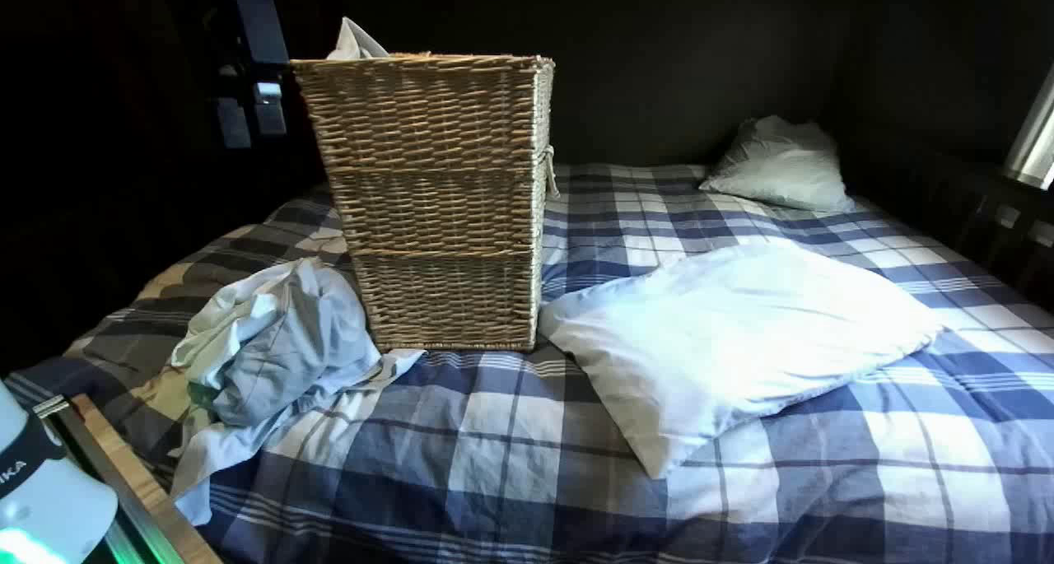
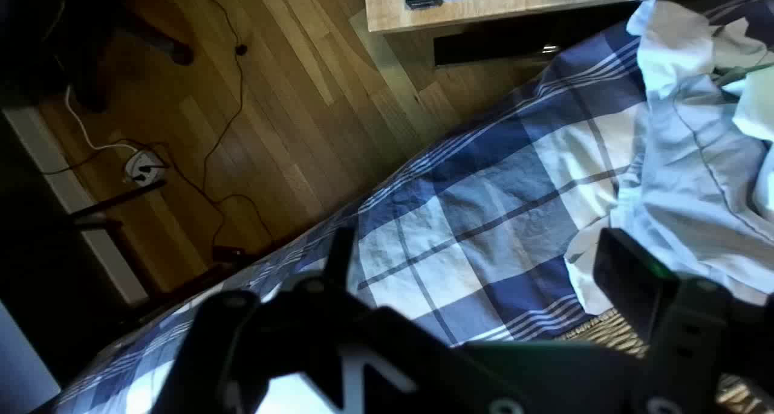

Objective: Move the trousers backwards

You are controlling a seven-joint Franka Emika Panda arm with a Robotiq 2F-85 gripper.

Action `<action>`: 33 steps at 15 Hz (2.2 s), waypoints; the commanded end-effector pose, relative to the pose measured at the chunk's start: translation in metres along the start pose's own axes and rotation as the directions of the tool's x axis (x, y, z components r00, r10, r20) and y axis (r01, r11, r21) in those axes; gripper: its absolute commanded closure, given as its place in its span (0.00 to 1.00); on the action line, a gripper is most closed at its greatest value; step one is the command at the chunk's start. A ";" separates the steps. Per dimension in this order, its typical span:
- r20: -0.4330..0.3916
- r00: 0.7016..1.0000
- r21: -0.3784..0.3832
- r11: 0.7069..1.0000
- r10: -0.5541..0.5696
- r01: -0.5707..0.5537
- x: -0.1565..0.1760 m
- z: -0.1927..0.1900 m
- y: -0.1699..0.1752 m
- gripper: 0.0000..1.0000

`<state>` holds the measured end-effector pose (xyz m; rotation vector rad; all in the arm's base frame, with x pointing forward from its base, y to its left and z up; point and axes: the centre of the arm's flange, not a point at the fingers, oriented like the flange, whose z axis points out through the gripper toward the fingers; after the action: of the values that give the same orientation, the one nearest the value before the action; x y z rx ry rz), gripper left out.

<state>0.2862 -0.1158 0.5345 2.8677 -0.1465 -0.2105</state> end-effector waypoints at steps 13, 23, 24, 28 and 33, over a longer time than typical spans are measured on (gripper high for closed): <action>0.000 1.000 0.000 1.000 0.000 0.000 0.000 0.000 0.000 0.00; 0.000 1.000 0.000 1.000 0.000 0.000 0.000 0.000 0.000 0.00; 0.000 1.000 0.000 1.000 0.000 0.000 0.000 0.000 0.000 0.00; 0.000 1.000 0.000 1.000 0.000 0.000 0.000 0.000 0.000 0.00; -0.005 0.999 0.015 0.999 -0.049 0.049 0.001 -0.002 -0.017 0.00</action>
<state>0.2870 -0.1140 0.5344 2.8699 -0.1379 -0.2084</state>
